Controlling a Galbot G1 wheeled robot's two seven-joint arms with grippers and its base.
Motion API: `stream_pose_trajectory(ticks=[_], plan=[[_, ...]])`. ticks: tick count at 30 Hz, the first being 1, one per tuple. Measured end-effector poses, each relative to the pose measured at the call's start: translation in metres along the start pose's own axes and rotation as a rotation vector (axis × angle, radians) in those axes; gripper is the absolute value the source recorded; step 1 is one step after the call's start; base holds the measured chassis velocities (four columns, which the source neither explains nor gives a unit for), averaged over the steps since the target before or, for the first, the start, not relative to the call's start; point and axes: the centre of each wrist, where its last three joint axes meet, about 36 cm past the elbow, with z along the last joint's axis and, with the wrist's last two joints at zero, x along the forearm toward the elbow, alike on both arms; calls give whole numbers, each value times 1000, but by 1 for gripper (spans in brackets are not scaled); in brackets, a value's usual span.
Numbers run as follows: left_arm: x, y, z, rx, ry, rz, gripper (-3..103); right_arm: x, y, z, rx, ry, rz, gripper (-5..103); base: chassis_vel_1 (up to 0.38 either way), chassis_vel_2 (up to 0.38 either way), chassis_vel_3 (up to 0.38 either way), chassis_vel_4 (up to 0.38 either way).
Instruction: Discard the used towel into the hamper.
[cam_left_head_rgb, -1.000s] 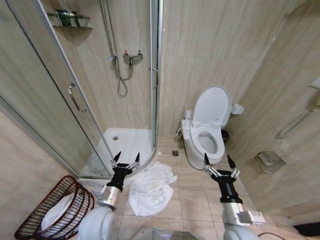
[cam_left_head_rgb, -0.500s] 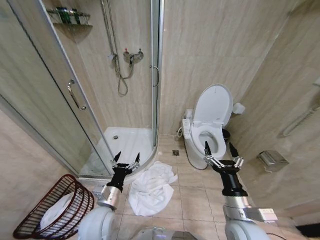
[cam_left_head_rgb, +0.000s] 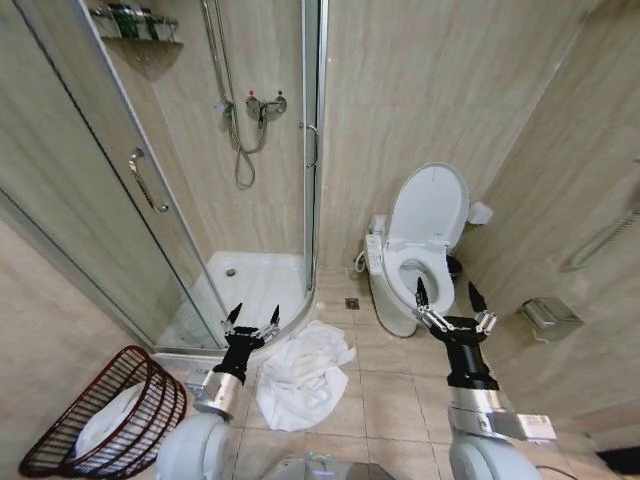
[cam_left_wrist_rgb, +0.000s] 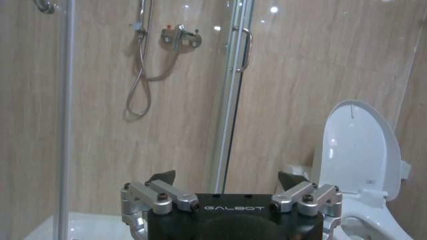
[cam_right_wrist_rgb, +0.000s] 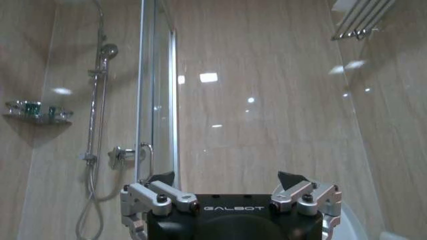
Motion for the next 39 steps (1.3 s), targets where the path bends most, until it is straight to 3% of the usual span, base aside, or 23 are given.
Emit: stream_pose_trajectory(ticks=[1, 4, 12, 15, 24, 28, 39], plan=[[0, 0, 0, 0, 0, 0, 100, -1, 3, -5, -44, 2, 3, 100, 0, 0, 0, 0], [0, 0, 0, 0, 0, 0, 100, -2, 6, -13, -83, 10, 7, 100, 0, 0, 0, 0], [0, 0, 0, 0, 0, 0, 100, -1, 1, -12, -63, -1, 10, 100, 0, 0, 0, 0], [0, 0, 0, 0, 0, 0, 100, 1, -1, -4, 3, 15, 4, 100, 0, 0, 0, 0], [0, 0, 0, 0, 0, 0, 100, 0, 0, 3, 77, 8, 11, 100, 0, 0, 0, 0], [0, 0, 0, 0, 0, 0, 100, 1, -6, 13, 204, -25, -8, 100, 0, 0, 0, 0], [0, 0, 0, 0, 0, 0, 100, 1, -11, 16, 231, -44, -28, 100, 0, 0, 0, 0]])
